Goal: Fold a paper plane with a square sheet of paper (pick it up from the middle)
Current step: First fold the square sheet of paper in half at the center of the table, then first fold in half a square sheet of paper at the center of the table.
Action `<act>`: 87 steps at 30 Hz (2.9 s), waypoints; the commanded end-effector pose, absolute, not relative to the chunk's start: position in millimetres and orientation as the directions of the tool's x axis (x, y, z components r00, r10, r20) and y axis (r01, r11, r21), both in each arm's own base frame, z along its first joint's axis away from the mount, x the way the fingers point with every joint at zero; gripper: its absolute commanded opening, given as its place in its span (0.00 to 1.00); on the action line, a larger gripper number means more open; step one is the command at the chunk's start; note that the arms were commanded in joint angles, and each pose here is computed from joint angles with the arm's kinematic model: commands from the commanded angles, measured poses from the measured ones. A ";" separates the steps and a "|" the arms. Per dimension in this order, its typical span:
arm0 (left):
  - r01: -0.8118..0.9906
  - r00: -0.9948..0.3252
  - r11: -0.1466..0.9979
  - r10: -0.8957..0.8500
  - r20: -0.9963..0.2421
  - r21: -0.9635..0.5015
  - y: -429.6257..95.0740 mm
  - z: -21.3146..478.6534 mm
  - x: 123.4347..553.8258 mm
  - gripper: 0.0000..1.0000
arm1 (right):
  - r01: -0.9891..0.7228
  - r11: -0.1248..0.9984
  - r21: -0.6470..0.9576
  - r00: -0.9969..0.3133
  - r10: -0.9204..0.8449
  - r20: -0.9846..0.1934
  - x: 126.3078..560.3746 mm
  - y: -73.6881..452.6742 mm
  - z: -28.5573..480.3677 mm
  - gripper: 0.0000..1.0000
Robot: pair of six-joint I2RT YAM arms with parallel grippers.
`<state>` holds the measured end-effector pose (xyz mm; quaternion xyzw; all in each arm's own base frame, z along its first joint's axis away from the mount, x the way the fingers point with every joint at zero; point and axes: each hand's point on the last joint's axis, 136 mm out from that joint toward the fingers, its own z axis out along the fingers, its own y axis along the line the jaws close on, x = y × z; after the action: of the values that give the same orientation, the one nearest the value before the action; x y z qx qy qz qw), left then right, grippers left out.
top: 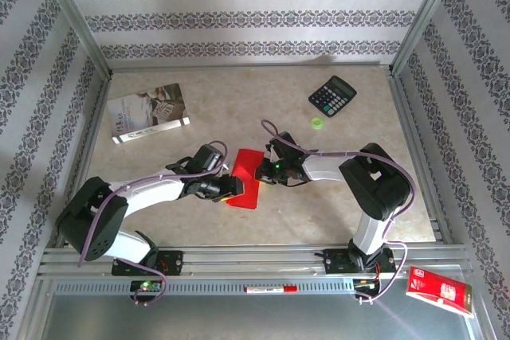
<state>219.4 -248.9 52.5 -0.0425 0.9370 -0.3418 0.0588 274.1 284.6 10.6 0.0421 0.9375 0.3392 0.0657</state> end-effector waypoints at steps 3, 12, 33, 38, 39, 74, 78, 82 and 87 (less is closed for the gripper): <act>-0.074 -0.992 0.759 -0.126 -0.034 -0.647 -255.4 41.4 217.6 0.44 | 0.179 0.917 0.357 -0.984 0.168 0.060 228.7 219.3 -60.3 0.00; -0.134 -0.988 0.870 -0.155 -0.006 -0.475 -207.4 2.0 206.9 0.40 | 0.176 0.922 0.345 -0.984 0.164 0.063 227.1 214.4 -61.3 0.00; -0.021 -0.984 0.700 -0.139 -0.108 -0.713 -235.2 74.0 221.6 0.41 | 0.168 0.925 0.341 -0.986 0.154 0.067 226.7 209.4 -61.6 0.00; 0.020 -0.978 0.644 -0.144 -0.148 -0.764 -261.4 93.8 243.0 0.43 | 0.156 0.920 0.359 -0.988 0.143 0.063 228.0 210.8 -57.5 0.00; 0.002 -0.977 0.669 -0.158 -0.145 -0.743 -259.2 87.7 248.7 0.42 | 0.153 0.919 0.363 -0.988 0.139 0.065 228.1 211.1 -56.6 0.00; -0.076 -0.981 0.790 -0.169 -0.097 -0.608 -241.8 9.2 339.2 0.38 | 0.055 0.728 0.683 -0.993 0.115 -0.042 278.9 254.8 27.7 0.04; -0.123 -0.973 0.803 -0.213 -0.087 -0.583 -237.6 2.4 321.4 0.38 | 0.071 0.669 0.740 -0.983 0.171 -0.060 294.2 256.6 48.9 0.06; -0.170 -0.962 0.812 -0.261 -0.086 -0.558 -235.8 -5.1 306.9 0.38 | 0.054 0.664 0.746 -0.983 0.167 -0.078 299.6 265.2 56.1 0.07; -0.223 -0.940 0.802 -0.327 -0.095 -0.554 -232.7 -8.0 298.1 0.38 | 0.051 0.678 0.733 -0.983 0.162 -0.081 303.0 274.9 51.8 0.08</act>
<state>322.4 -252.4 26.2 -0.0946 0.9286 -0.3358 0.1264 296.0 264.3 46.2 0.0608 0.9164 0.3903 0.0651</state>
